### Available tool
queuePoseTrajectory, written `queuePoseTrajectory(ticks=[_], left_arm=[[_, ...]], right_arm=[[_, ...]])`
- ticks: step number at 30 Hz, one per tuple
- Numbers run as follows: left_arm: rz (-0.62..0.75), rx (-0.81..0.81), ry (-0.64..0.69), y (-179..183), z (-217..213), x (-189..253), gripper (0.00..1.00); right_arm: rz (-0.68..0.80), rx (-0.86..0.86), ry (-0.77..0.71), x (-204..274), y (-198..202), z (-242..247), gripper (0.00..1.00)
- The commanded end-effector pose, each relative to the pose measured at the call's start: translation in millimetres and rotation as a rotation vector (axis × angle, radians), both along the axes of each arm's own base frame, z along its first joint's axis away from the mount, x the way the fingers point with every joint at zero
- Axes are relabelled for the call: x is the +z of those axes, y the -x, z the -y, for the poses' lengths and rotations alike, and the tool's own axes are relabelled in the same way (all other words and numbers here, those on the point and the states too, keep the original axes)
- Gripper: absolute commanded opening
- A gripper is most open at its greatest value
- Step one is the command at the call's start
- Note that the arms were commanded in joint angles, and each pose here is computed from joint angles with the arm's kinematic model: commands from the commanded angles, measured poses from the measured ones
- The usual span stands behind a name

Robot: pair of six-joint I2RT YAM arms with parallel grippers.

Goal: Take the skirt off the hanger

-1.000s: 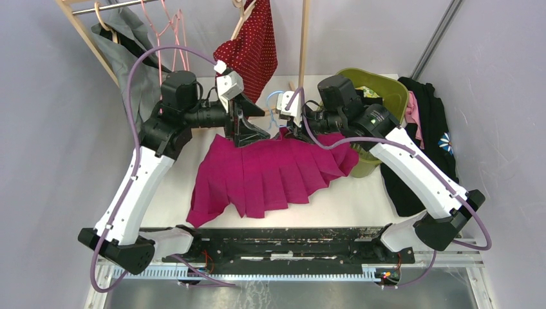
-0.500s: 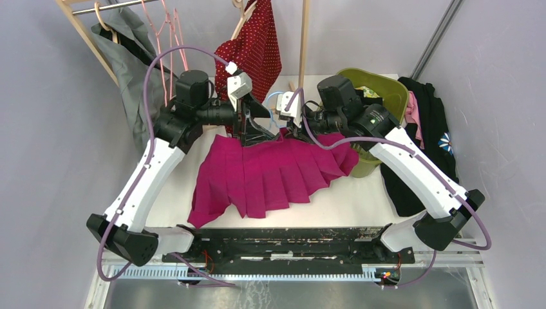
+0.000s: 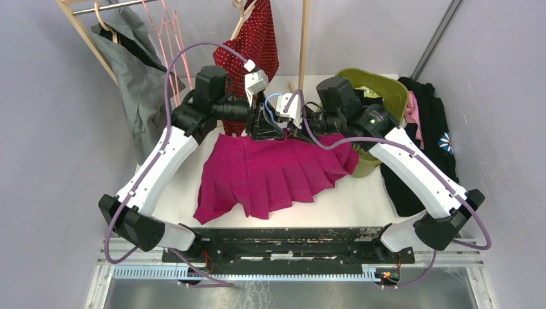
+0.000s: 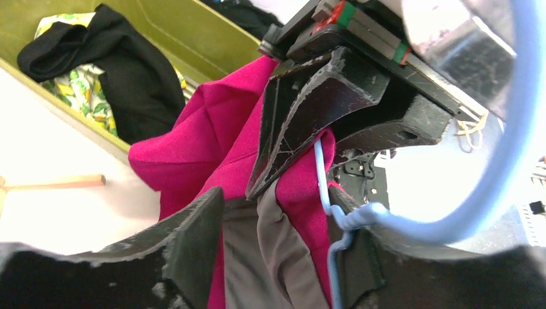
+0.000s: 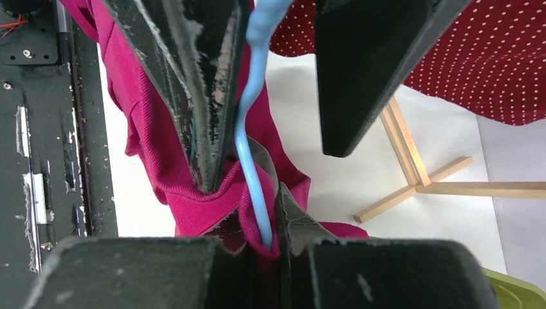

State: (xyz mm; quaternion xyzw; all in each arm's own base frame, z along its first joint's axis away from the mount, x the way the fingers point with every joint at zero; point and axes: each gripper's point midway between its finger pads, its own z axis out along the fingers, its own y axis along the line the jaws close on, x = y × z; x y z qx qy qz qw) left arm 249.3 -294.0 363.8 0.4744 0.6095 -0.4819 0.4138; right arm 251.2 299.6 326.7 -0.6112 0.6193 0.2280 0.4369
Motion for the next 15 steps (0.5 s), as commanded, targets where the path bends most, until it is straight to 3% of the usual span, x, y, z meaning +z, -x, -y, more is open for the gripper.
queuePoseTrajectory(ticks=[1, 7, 12, 15], left_arm=[[0.064, 0.151, -0.081, -25.1, -7.9, -8.2, 0.61], [0.156, 0.432, -0.182, -67.8, -35.2, -21.5, 0.46], [0.148, 0.434, -0.280, -72.5, -42.3, -49.2, 0.37], [0.155, 0.379, -0.301, -66.8, -40.7, -59.8, 0.26]], right_arm=[[0.146, 0.064, -0.154, 63.5, 7.5, -10.9, 0.01], [0.150, 0.071, -0.162, 67.0, 8.0, -12.5, 0.01], [0.155, 0.073, -0.167, 70.9, 9.7, -11.9, 0.01], [0.166, 0.068, -0.156, 70.2, 9.3, -8.6, 0.01]])
